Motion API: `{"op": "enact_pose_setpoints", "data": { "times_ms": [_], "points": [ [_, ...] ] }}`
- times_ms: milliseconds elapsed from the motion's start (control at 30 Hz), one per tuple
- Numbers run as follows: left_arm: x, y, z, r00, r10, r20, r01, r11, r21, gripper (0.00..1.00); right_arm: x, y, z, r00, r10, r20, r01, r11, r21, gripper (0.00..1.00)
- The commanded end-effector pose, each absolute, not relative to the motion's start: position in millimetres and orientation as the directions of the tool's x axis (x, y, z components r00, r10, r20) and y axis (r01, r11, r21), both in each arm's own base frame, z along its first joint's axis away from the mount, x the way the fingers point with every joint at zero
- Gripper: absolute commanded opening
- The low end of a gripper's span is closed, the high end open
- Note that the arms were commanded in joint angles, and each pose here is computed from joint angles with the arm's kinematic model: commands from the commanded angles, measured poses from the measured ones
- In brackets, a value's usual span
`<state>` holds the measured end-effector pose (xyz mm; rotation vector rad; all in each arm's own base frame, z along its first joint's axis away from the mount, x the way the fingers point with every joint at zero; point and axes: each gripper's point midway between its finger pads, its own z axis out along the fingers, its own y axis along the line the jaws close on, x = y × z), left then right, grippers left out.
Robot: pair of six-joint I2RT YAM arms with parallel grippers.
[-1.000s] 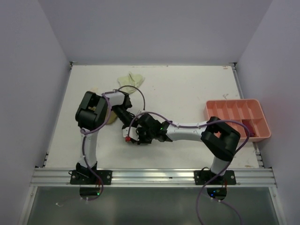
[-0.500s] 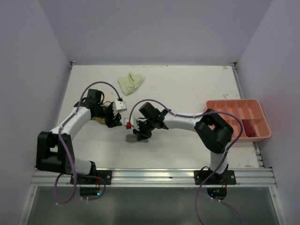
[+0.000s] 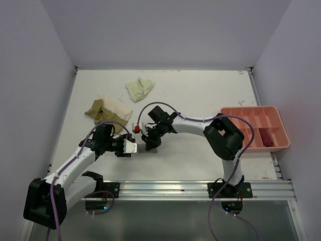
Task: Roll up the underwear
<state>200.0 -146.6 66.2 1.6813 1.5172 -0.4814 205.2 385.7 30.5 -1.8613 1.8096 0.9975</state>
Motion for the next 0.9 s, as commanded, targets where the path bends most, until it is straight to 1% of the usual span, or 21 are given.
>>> {"op": "enact_pose_setpoints", "data": {
  "times_ms": [0, 100, 267, 367, 400, 433, 467, 500, 567, 600, 633, 700, 800, 867],
  "points": [
    [201.7, -169.1, 71.5, 0.356, 0.597, -0.719, 0.909, -0.043, 0.414, 0.57, 181.4, 355.9, -10.6, -0.152, -0.822, -0.549, -0.935, -0.06, 0.349, 0.0],
    [200.9, -177.4, 66.3, 0.358, 0.6, -0.715, 0.912, -0.06, 0.406, 0.55, 183.0, 357.9, -9.2, -0.151, -0.82, -0.552, -0.936, -0.061, 0.346, 0.0],
    [207.2, -178.1, 50.0, 0.306, 0.634, -0.711, 0.931, -0.042, 0.363, 0.52, 183.9, 357.4, -7.9, -0.139, -0.819, -0.557, -0.94, -0.068, 0.335, 0.0],
    [204.5, -176.3, 35.5, 0.292, 0.663, -0.689, 0.939, -0.063, 0.337, 0.44, 183.9, 355.8, -7.8, -0.135, -0.823, -0.552, -0.939, -0.071, 0.335, 0.01],
    [204.0, -175.2, 31.1, 0.288, 0.675, -0.679, 0.94, -0.066, 0.334, 0.39, 183.9, 355.7, -7.9, -0.13, -0.824, -0.552, -0.94, -0.074, 0.332, 0.03],
    [203.7, -174.4, 27.3, 0.285, 0.684, -0.672, 0.942, -0.07, 0.328, 0.38, 184.4, 355.4, -7.0, -0.131, -0.824, -0.552, -0.941, -0.073, 0.332, 0.05],
    [203.0, -173.7, 24.6, 0.283, 0.69, -0.666, 0.942, -0.072, 0.327, 0.36, 183.3, 354.9, -6.7, -0.129, -0.825, -0.551, -0.94, -0.075, 0.332, 0.08],
    [203.8, -172.4, 22.5, 0.282, 0.698, -0.658, 0.942, -0.071, 0.329, 0.32, 183.6, 354.8, -5.5, -0.13, -0.823, -0.553, -0.94, -0.075, 0.332, 0.18],
    [205.4, -171.8, 20.8, 0.279, 0.707, -0.65, 0.942, -0.07, 0.329, 0.3, 184.3, 356.1, -0.7, -0.13, -0.819, -0.559, -0.942, -0.075, 0.328, 0.29],
    [205.8, -171.8, 20.1, 0.279, 0.71, -0.647, 0.942, -0.07, 0.33, 0.28, 184.0, 357.4, 2.6, -0.129, -0.815, -0.565, -0.942, -0.078, 0.327, 0.39],
    [205.4, -171.9, 19.2, 0.278, 0.712, -0.645, 0.942, -0.072, 0.326, 0.28, 184.7, 358.1, 4.4, -0.13, -0.814, -0.566, -0.943, -0.076, 0.325, 0.43],
    [205.2, -172.1, 17.8, 0.276, 0.717, -0.639, 0.943, -0.073, 0.325, 0.27, 186.8, 359.4, 10.8, -0.127, -0.808, -0.575, -0.946, -0.076, 0.316, 0.5],
    [205.2, -173.4, 15.8, 0.274, 0.722, -0.636, 0.945, -0.077, 0.319, 0.27, 191.7, 362.6, 17.2, -0.118, -0.804, -0.583, -0.952, -0.075, 0.297, 0.55],
    [205.2, -173.3, 15.2, 0.273, 0.724, -0.633, 0.945, -0.078, 0.317, 0.27, 194.6, 367.0, 21.5, -0.114, -0.8, -0.589, -0.955, -0.075, 0.287, 0.56]
  ]
}}
